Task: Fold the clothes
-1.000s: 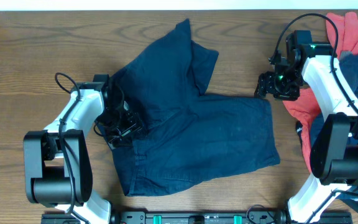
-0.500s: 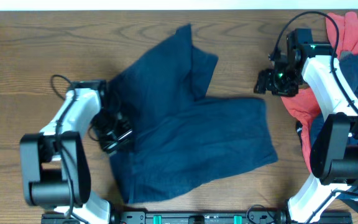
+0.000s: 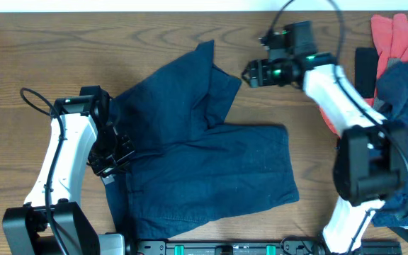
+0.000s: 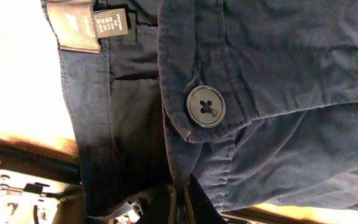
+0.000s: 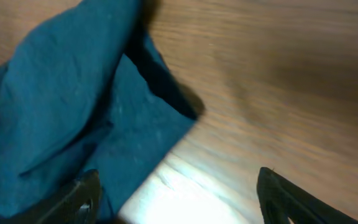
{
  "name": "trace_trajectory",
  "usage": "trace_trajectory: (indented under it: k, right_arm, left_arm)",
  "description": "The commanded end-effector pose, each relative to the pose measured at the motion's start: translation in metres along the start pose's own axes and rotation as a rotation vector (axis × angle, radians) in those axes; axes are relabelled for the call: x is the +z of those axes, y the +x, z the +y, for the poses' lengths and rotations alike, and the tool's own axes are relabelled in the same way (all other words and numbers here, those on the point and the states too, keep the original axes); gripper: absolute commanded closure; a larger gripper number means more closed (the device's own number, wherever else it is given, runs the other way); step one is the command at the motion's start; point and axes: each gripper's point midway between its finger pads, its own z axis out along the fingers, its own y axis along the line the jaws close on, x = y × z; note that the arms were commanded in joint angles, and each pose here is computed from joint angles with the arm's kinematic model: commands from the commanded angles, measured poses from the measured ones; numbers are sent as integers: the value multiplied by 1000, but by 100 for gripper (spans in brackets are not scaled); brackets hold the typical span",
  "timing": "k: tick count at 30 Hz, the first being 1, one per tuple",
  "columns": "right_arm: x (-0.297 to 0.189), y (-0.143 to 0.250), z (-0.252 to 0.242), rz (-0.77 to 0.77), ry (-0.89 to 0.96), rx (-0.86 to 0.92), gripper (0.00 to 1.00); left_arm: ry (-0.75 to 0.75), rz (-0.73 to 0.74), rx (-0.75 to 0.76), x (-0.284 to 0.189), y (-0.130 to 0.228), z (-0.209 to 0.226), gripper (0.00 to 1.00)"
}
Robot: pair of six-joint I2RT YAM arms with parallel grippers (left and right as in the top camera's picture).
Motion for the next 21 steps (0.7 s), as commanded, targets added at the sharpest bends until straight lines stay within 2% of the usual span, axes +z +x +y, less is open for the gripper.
trace_trajectory:
  k: [1, 12, 21]
  right_arm:
    - [33, 9, -6, 23, 22, 42, 21]
    - [79, 11, 15, -13, -37, -25, 22]
    - [85, 17, 18, 5, -29, -59, 30]
  left_arm:
    - [-31, 2, -12, 2, 1, 6, 94]
    - [-39, 18, -15, 7, 4, 9, 94]
    - [-38, 15, -15, 7, 4, 8, 94]
